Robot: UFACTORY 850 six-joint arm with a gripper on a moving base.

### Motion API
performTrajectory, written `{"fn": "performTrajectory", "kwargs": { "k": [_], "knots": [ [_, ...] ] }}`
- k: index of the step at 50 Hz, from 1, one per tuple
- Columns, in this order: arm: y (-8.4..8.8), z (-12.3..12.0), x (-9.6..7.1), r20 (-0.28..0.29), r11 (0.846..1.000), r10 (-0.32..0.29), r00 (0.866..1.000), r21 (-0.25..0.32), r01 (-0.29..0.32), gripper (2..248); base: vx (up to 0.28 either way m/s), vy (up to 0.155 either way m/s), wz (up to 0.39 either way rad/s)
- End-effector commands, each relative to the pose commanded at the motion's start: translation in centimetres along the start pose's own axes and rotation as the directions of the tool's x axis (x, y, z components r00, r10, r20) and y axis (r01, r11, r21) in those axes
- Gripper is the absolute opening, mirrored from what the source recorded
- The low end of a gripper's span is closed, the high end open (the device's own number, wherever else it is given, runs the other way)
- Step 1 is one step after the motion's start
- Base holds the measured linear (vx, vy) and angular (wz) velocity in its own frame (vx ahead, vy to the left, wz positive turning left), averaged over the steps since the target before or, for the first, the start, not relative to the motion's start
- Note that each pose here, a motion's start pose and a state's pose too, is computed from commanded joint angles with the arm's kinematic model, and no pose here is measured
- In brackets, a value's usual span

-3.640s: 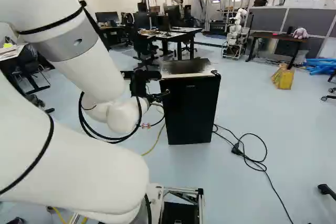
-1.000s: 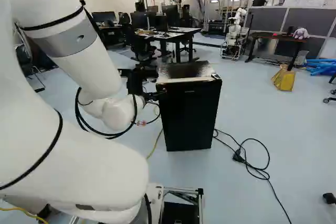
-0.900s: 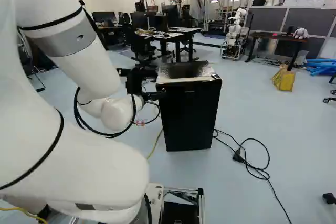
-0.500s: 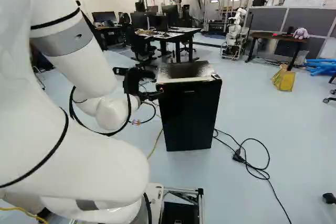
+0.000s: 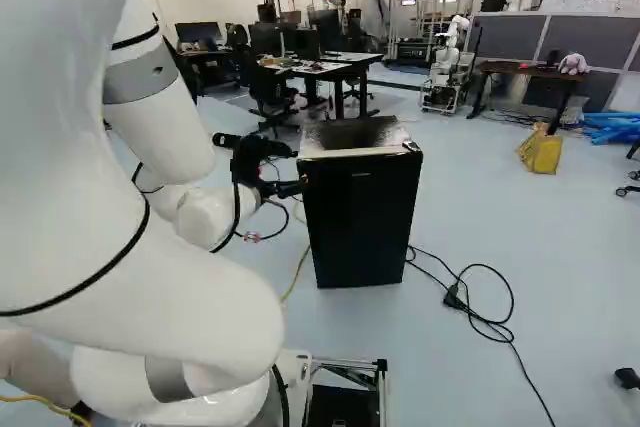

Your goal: Grab a drink from the fridge

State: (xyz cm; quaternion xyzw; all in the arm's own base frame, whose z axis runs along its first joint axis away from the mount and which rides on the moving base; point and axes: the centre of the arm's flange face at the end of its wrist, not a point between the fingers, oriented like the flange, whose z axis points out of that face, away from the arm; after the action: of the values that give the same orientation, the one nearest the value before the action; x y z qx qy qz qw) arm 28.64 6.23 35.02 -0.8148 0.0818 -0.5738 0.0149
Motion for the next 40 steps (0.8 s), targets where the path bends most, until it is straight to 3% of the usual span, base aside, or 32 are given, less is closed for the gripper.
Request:
{"fn": "performTrajectory", "kwargs": {
  "k": [40],
  "knots": [
    [-3.3,2.0,-2.6,-0.023,0.995,0.008,1.0,-0.1,-0.011,247,0.0,0.0,0.0]
  ]
}}
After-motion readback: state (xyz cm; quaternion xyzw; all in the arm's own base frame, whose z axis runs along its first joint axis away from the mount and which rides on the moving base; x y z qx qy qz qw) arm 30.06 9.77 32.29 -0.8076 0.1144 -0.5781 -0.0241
